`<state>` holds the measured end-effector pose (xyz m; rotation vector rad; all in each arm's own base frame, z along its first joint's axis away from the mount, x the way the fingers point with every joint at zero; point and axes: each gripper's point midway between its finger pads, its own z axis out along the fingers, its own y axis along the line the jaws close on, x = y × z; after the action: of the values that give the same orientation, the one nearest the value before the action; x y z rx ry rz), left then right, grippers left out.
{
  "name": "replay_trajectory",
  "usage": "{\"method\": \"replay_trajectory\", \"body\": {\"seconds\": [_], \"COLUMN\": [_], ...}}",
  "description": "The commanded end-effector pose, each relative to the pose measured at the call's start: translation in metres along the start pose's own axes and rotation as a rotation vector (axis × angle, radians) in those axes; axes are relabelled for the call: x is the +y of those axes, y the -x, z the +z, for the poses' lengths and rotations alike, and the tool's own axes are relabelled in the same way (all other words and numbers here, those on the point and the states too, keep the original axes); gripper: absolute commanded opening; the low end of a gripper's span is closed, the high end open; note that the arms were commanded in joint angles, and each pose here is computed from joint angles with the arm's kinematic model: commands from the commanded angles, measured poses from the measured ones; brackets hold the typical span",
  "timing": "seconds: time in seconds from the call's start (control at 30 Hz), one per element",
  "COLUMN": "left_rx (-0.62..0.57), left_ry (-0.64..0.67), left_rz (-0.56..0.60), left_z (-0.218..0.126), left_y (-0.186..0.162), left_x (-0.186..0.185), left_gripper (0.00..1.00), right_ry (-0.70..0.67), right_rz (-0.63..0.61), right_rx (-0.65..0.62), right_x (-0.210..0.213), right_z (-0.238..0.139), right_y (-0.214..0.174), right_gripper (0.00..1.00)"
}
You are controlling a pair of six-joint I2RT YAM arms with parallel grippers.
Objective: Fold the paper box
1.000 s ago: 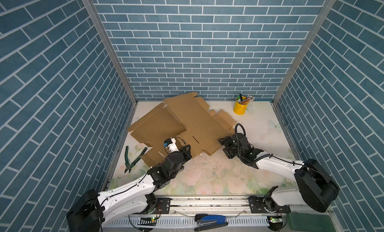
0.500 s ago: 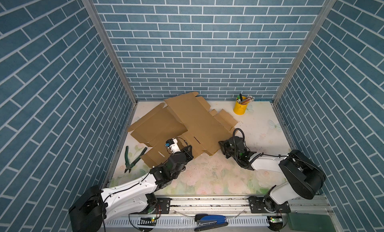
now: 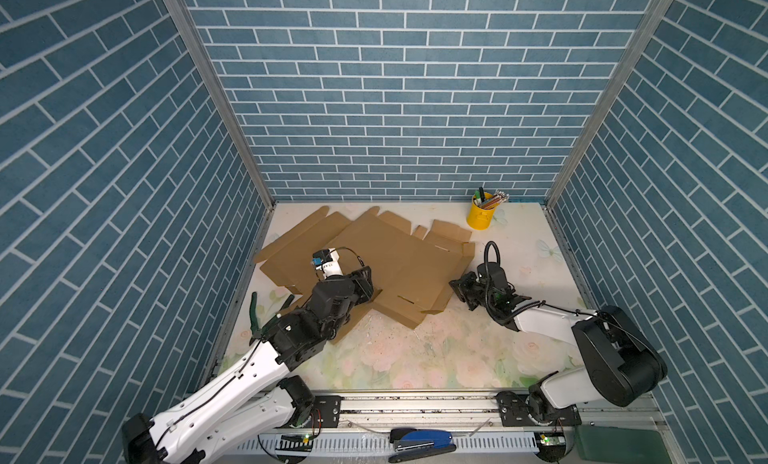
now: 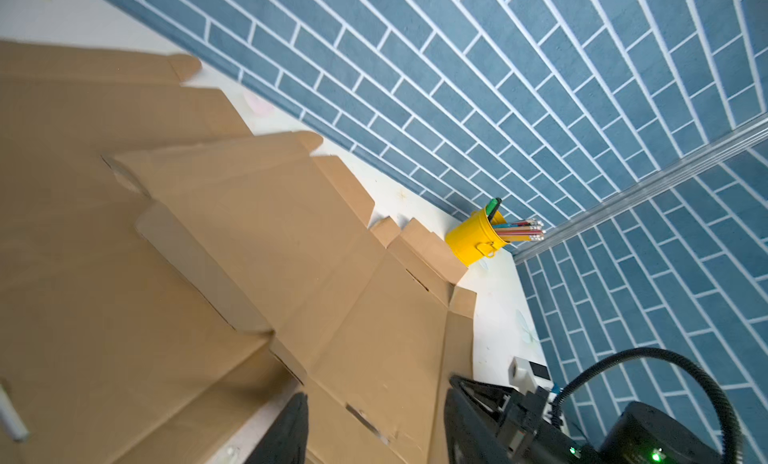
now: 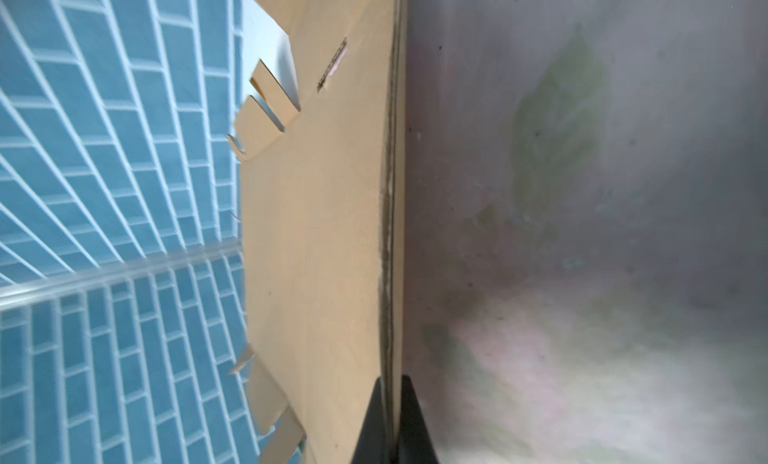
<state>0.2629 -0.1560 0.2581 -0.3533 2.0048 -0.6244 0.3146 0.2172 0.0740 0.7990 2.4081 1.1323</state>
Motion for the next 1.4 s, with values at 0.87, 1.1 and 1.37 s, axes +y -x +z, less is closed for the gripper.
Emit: {"method": "replay_trajectory", "body": {"seconds": [0.87,1.1,1.37], "left_rx": [0.632,0.658,0.654], "left_ry": [-0.229,-0.206,-0.298], "left_rz": [0.131,0.106,0.149], "left_z": [0.109,0.105,0.095], "left_y": [-0.197,-0.222,-0.212], "left_x": [0.025,0.041,0.006], "left_gripper": [0.42,0.41,0.41], "right_ry": [-0.588,-0.576,-0.756], "right_rz": [-0.661,-0.611,-0.748], "right_rx": [0.320,0.207,0.180], "right_x": [-0.071,-0.067,-0.066], "right_z": [-0.048,-0.053,-0.076], "right_y": [0.043,0.051,0.071], "right_gripper": [0.32,0.16,0.00]}}
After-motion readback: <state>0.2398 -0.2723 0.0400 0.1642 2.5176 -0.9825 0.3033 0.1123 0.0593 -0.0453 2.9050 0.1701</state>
